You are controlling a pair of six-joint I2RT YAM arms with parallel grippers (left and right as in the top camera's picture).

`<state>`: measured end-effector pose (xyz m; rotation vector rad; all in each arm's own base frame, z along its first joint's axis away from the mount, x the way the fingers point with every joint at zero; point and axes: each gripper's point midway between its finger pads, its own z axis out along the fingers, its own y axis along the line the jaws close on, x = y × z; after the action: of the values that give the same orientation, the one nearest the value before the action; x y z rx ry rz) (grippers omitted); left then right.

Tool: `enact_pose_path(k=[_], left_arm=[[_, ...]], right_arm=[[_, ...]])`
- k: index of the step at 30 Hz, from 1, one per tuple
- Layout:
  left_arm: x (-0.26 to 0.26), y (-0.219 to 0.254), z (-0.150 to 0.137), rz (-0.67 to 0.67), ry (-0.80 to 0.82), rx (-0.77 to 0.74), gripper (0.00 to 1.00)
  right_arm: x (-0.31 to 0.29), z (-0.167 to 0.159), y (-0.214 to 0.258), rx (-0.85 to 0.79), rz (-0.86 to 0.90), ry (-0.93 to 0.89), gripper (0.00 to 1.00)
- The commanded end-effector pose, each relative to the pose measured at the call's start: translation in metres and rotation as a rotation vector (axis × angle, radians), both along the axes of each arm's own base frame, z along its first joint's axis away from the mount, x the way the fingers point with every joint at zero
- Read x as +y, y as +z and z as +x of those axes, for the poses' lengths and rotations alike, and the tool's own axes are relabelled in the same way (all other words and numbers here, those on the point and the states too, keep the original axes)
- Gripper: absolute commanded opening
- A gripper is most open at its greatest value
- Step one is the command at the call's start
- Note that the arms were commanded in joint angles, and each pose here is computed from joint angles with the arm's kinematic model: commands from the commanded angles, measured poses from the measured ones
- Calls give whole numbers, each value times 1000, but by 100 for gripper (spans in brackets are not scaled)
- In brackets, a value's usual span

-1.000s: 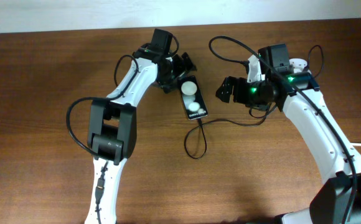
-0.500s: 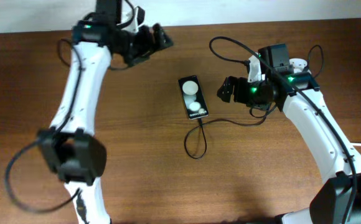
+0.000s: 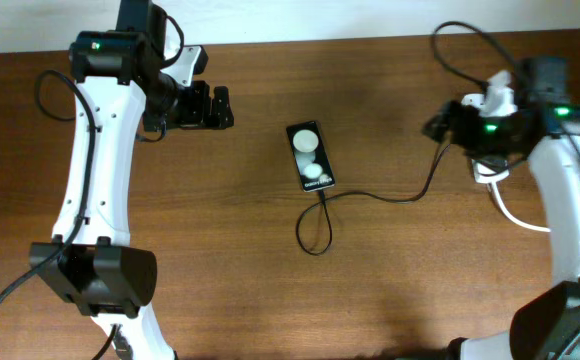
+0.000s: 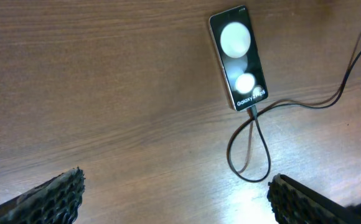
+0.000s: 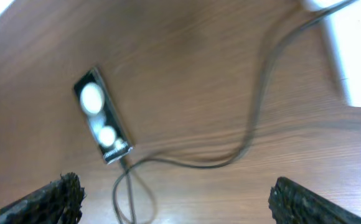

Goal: Plug charger to phone and switch on socket

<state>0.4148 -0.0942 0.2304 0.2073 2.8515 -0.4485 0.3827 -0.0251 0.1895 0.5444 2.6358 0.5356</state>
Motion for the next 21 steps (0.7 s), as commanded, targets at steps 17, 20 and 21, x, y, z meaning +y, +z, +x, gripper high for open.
enact_pose_path(k=[17, 20, 21], left_arm=[[2, 12, -3, 7, -10, -36, 99], [2, 12, -3, 7, -10, -36, 99], [2, 12, -3, 7, -10, -36, 99]], right_arm=[[-141, 43, -85, 126, 0, 31, 99], [-144, 48, -90, 115, -8, 36, 99], [-144, 49, -95, 116, -10, 47, 99]])
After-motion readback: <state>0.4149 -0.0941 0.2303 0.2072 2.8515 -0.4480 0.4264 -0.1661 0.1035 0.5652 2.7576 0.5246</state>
